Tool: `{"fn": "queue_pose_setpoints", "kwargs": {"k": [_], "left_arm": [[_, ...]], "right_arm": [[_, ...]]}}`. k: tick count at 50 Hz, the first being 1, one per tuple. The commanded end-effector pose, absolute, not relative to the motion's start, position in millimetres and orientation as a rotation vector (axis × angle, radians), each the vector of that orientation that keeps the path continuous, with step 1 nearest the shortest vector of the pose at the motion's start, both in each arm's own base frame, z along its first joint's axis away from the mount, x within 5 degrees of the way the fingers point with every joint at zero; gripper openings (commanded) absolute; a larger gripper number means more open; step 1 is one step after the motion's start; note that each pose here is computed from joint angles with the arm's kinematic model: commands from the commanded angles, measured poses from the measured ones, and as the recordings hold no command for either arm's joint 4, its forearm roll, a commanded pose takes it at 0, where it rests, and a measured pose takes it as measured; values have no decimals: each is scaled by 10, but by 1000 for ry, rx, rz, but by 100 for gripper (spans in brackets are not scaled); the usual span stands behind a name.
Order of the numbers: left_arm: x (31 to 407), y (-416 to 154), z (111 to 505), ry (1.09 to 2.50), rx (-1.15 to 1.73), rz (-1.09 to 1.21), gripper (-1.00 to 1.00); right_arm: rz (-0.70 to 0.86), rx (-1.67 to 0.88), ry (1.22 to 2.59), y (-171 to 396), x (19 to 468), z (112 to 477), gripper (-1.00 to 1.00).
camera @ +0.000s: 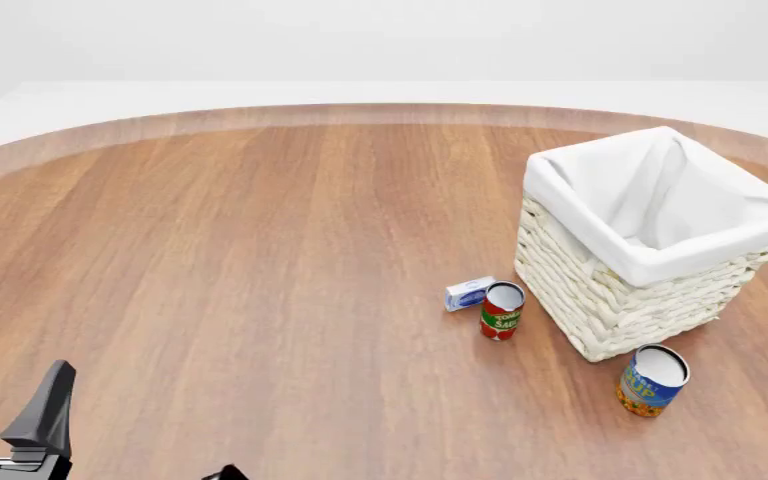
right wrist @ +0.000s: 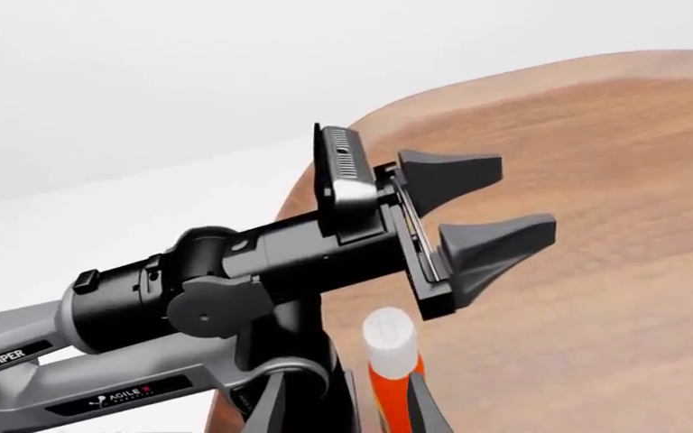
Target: Pick up the ketchup, and put it in the basket.
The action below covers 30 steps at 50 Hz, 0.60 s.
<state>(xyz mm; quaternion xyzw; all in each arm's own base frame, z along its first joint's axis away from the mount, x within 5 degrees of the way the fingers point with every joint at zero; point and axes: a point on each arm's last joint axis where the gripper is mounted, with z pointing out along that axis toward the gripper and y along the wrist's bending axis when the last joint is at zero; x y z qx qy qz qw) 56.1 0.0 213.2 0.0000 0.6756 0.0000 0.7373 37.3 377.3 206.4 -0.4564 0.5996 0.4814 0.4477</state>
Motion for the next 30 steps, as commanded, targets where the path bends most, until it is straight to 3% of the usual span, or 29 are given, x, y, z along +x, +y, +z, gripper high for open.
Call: {"fn": "queue_pose_setpoints", "kwargs": {"k": [1, 30], "left_arm": [[561, 0, 2132, 1484, 0, 0, 100], [561, 0, 2132, 1484, 0, 0, 100]], "right_arm": [[1196, -1138, 1492, 3842, 349, 2018, 100], [1184, -1135, 1541, 4072, 418, 1803, 100]]}}
